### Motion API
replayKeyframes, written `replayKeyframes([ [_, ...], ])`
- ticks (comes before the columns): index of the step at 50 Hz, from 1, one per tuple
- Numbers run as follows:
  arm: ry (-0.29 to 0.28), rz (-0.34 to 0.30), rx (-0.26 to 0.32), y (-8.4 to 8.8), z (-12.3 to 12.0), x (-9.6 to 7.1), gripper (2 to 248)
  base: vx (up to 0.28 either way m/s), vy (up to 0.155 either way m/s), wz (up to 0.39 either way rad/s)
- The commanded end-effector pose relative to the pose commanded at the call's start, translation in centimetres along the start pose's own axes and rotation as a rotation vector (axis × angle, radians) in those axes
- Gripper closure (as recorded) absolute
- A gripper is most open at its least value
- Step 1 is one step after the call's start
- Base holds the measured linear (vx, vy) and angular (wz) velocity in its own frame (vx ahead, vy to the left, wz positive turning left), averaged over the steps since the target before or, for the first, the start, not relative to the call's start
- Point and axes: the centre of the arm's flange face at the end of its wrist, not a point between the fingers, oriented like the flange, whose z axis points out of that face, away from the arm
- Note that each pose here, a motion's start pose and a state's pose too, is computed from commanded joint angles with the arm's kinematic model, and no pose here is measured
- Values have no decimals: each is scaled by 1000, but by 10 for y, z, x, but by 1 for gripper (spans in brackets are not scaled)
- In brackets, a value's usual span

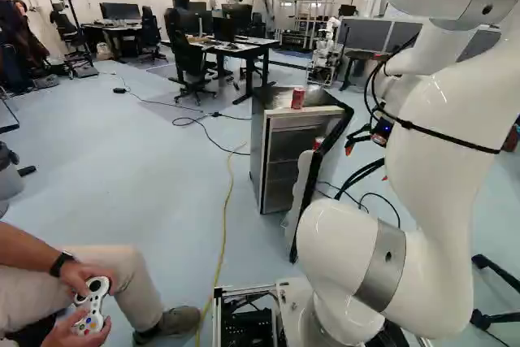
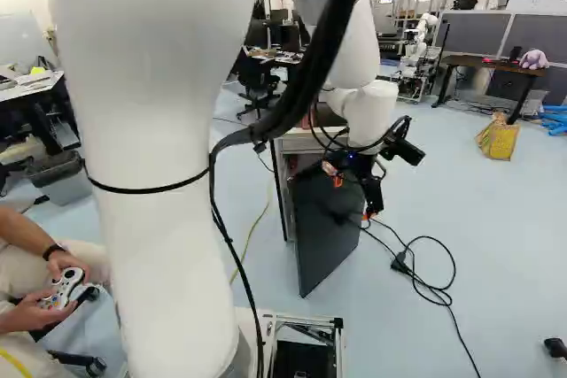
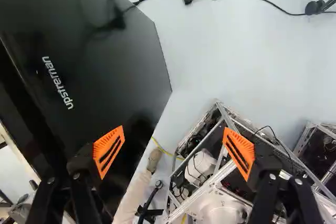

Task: Grab a drink from the fridge

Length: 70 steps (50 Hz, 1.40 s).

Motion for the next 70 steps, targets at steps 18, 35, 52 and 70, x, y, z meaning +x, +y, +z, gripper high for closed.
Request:
replayKeyframes([
  [18, 17, -64, -1, -19, 2, -25, 3, 0, 0, 0],
  [35, 44, -134, 0, -37, 4, -47, 3, 0, 0, 0],
  [52, 74, -207, 6, -56, 5, -70, 3, 0, 0, 0],
  [70, 100, -274, 20, -76, 7, -93, 3, 0, 0, 0],
])
